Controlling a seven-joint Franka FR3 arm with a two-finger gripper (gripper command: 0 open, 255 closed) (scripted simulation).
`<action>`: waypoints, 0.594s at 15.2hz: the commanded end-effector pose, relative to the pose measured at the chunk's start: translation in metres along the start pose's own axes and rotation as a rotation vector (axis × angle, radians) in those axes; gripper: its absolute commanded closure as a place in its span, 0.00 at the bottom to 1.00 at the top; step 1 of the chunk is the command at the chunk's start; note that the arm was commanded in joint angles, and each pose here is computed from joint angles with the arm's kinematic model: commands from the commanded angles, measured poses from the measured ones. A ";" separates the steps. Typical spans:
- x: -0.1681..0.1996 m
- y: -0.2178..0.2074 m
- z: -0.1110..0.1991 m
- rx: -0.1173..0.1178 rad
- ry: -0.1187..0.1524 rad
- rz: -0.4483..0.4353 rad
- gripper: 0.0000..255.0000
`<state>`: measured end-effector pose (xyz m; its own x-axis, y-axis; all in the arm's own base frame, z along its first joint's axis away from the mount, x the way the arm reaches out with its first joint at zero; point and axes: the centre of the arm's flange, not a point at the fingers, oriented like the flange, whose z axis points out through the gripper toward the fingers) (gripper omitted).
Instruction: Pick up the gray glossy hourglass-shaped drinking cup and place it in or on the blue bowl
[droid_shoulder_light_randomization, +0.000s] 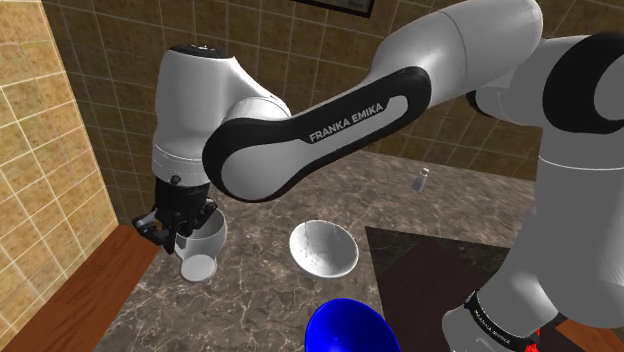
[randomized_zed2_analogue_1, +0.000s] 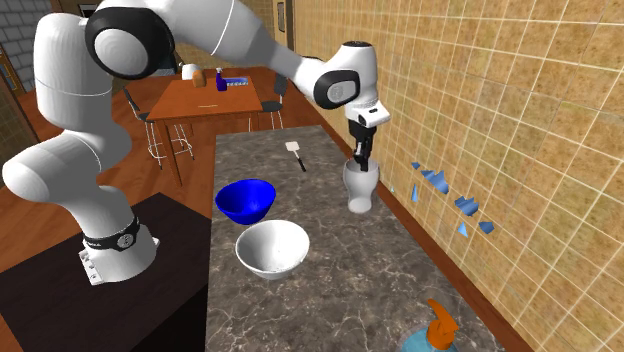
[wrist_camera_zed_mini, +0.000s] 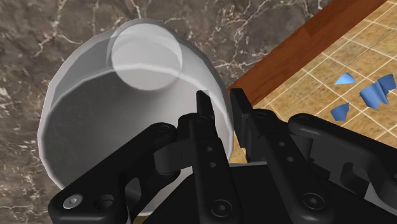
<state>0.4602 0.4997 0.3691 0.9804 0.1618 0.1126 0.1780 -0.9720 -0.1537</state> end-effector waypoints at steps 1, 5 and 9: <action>0.001 -0.002 -0.011 0.000 0.000 0.000 1.00; 0.003 -0.005 -0.032 0.000 0.000 0.000 1.00; 0.006 -0.008 -0.053 0.000 0.000 0.000 1.00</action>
<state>0.4596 0.4986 0.4169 0.9804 0.1616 0.1127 0.1779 -0.9720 -0.1538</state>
